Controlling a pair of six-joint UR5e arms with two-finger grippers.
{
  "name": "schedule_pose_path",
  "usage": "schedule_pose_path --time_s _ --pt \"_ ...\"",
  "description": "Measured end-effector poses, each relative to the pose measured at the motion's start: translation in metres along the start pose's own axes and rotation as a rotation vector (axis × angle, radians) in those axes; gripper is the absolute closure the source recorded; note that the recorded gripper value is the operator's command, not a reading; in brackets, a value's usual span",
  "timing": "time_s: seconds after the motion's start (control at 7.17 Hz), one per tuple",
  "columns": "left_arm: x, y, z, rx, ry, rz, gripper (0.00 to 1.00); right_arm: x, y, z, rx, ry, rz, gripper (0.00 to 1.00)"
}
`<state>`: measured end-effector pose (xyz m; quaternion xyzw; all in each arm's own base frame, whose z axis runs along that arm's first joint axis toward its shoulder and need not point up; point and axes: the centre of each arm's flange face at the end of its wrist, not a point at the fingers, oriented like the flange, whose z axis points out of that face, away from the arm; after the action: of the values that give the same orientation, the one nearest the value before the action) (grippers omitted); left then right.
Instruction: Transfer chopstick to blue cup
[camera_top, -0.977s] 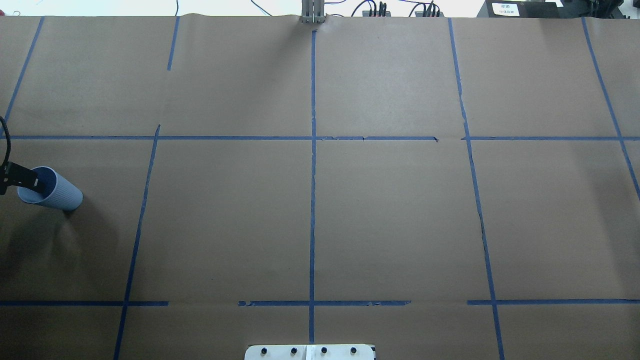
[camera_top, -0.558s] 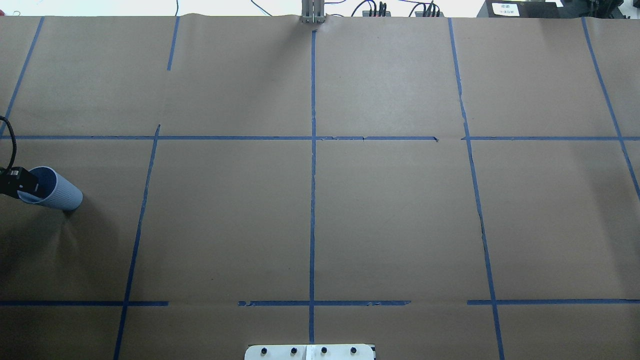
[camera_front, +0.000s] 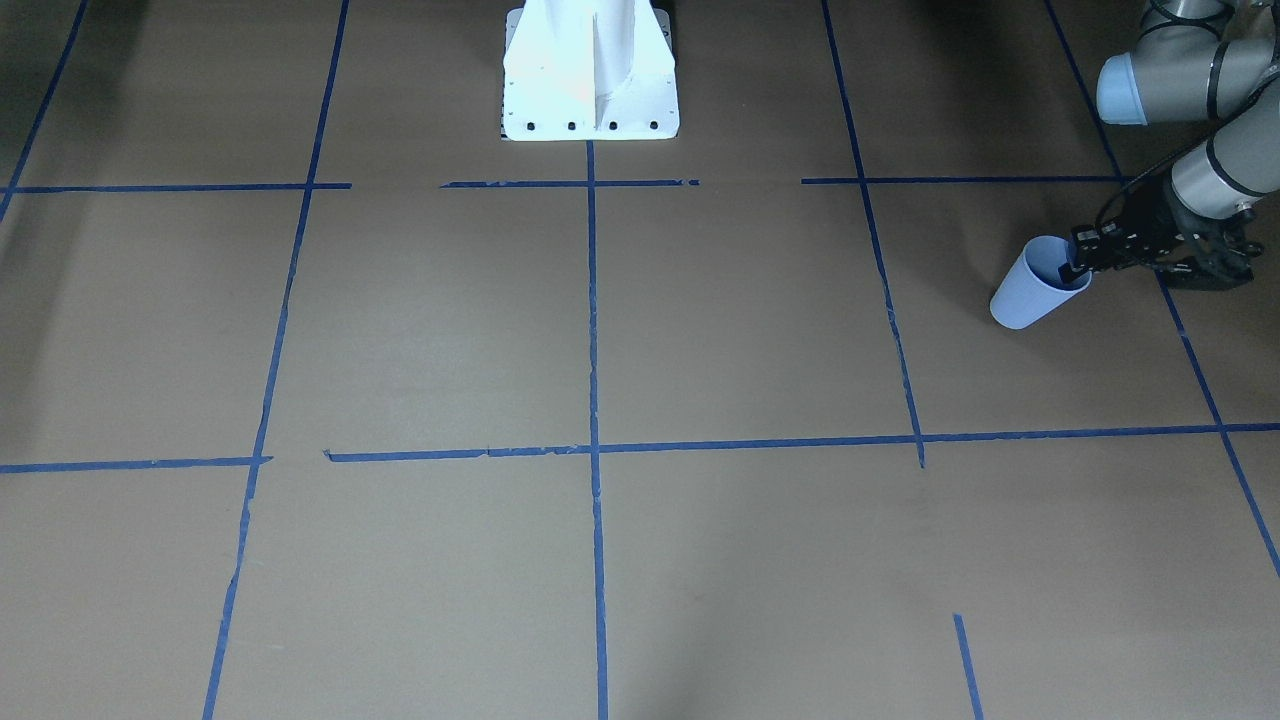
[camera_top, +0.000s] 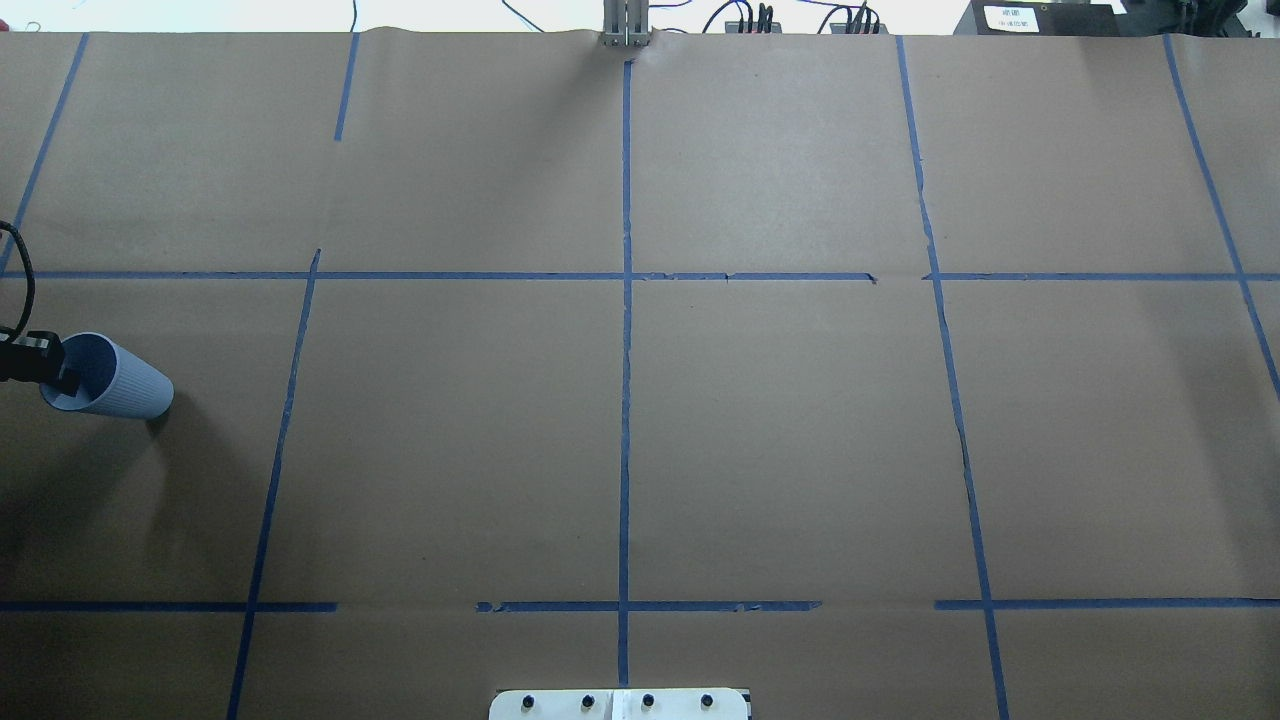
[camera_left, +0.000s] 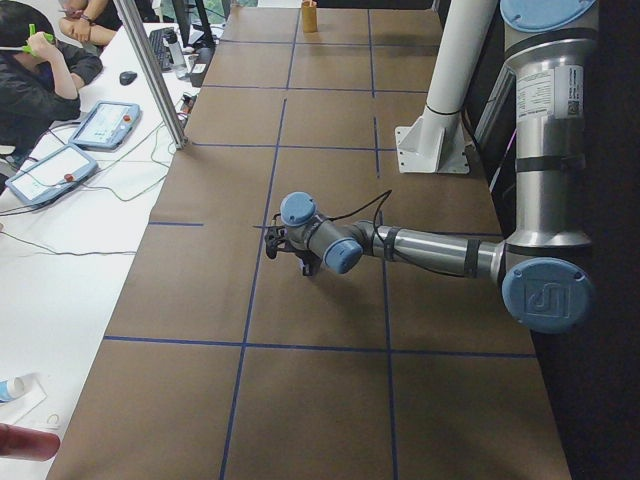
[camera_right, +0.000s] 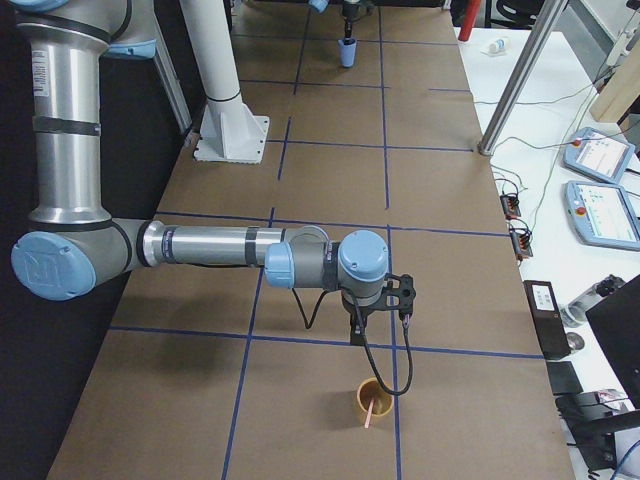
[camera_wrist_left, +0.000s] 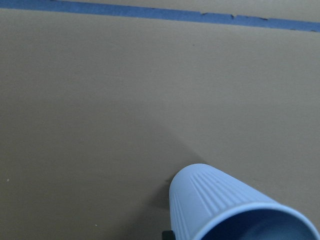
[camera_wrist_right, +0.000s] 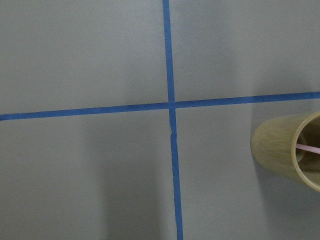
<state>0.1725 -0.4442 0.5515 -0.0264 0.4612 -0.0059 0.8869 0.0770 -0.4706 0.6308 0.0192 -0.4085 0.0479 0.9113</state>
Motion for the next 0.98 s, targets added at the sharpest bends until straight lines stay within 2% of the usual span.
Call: schedule_pose_path --time_s 0.28,0.56,0.7,0.98 --pt "0.077 -0.007 -0.053 -0.040 -0.005 -0.055 0.97 -0.004 0.001 -0.003 0.004 0.001 0.003 0.00" --pt "0.211 -0.031 -0.096 -0.080 -0.019 -0.106 0.97 -0.010 -0.004 -0.008 0.014 0.001 -0.004 0.00" --pt "0.282 -0.028 -0.093 -0.108 -0.017 -0.154 0.97 -0.013 -0.007 -0.010 0.018 0.001 -0.009 0.00" --pt "0.400 -0.015 -0.047 -0.109 -0.016 -0.218 0.97 -0.013 -0.008 -0.009 0.019 0.004 -0.012 0.00"
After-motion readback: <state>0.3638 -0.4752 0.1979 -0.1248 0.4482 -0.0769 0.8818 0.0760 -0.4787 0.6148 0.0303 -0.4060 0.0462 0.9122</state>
